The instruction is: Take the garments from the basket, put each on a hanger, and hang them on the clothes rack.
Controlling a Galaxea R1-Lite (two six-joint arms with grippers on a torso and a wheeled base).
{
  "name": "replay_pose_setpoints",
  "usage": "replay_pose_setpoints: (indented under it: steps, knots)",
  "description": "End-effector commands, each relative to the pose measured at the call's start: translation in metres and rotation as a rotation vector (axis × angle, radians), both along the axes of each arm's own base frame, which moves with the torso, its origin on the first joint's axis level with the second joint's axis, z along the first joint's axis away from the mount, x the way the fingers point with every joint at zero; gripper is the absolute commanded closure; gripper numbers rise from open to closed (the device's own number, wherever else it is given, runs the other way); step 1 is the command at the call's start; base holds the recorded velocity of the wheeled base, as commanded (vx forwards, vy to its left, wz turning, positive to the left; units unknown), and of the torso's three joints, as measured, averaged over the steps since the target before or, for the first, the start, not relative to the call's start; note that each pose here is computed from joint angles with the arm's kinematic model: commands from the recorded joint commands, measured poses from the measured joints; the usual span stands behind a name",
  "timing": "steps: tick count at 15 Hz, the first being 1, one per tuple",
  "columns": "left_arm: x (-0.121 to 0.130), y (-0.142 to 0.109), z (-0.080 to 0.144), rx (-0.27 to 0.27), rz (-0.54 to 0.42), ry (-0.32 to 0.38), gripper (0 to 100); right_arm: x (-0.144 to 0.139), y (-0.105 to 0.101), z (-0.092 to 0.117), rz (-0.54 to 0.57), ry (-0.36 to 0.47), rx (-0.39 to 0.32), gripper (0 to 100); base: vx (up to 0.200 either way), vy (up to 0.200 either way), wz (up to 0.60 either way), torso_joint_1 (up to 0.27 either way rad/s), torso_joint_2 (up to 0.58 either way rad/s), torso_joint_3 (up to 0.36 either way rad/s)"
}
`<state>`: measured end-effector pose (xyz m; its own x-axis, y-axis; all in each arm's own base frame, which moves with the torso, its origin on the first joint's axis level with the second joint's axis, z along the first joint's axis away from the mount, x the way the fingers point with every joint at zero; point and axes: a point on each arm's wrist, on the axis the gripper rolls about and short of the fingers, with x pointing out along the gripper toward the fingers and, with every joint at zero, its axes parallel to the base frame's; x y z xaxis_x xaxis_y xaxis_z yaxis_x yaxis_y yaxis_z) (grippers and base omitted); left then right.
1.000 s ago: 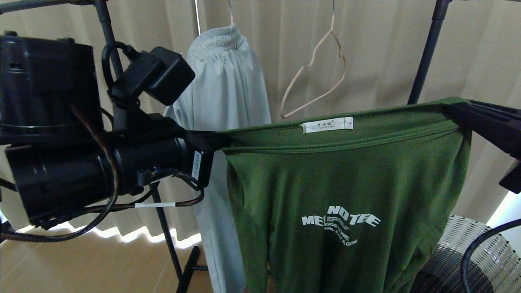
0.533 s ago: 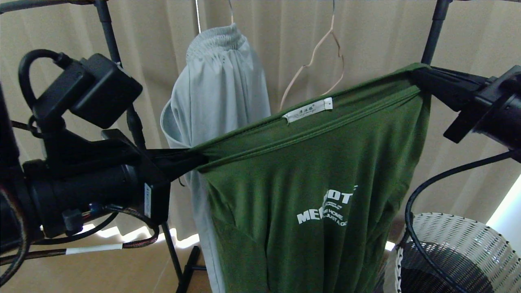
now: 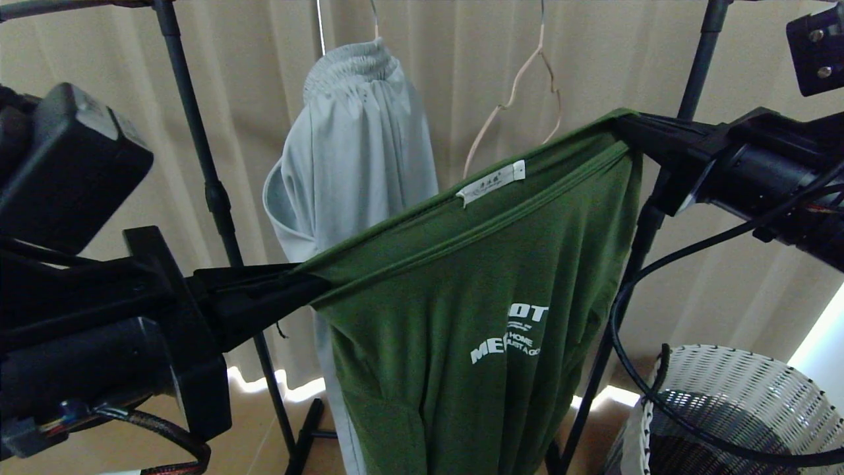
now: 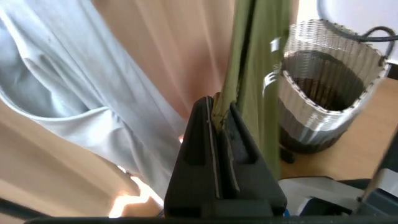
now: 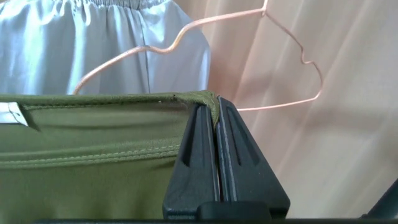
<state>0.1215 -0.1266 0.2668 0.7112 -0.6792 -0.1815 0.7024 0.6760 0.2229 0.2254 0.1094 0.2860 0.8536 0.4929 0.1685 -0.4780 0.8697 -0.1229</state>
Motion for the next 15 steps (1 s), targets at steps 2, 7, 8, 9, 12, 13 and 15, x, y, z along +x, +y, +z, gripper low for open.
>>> replay_pose_setpoints:
  steps: [2,7,8,9,12,13,15]
  knots:
    - [-0.003,0.001,0.001,-0.006,-0.007,-0.005,100,0.002,0.001,-0.002,0.001,0.006,-0.003,100,0.000,0.000,0.00,0.000,0.00,0.000]
    - [0.000,0.000,0.003,-0.009,0.002,-0.009,100,-0.007,-0.003,0.005,-0.008,-0.018,0.006,100,0.000,0.000,0.00,0.000,0.00,0.000]
    - [0.005,0.004,0.005,-0.015,0.036,-0.015,100,-0.011,-0.008,0.011,-0.017,-0.041,0.016,100,0.000,0.000,0.00,0.000,0.00,0.000]
    - [0.010,0.005,0.007,-0.015,0.062,-0.018,100,-0.013,-0.013,0.014,-0.034,-0.050,0.019,100,0.000,0.000,0.00,0.000,0.00,0.000]
    - [0.042,0.001,0.013,-0.031,0.155,-0.037,100,-0.025,-0.021,0.023,-0.045,-0.080,0.033,100,0.000,0.000,0.00,0.000,0.00,0.000]
    - [0.055,-0.002,0.012,-0.046,0.182,-0.054,100,-0.029,-0.025,0.026,-0.056,-0.093,0.038,100,0.000,0.000,0.00,0.000,0.00,0.000]
    - [0.072,-0.004,0.008,-0.055,0.218,-0.068,100,-0.037,-0.032,0.029,-0.068,-0.074,0.028,100,0.000,0.000,0.00,0.000,0.00,0.000]
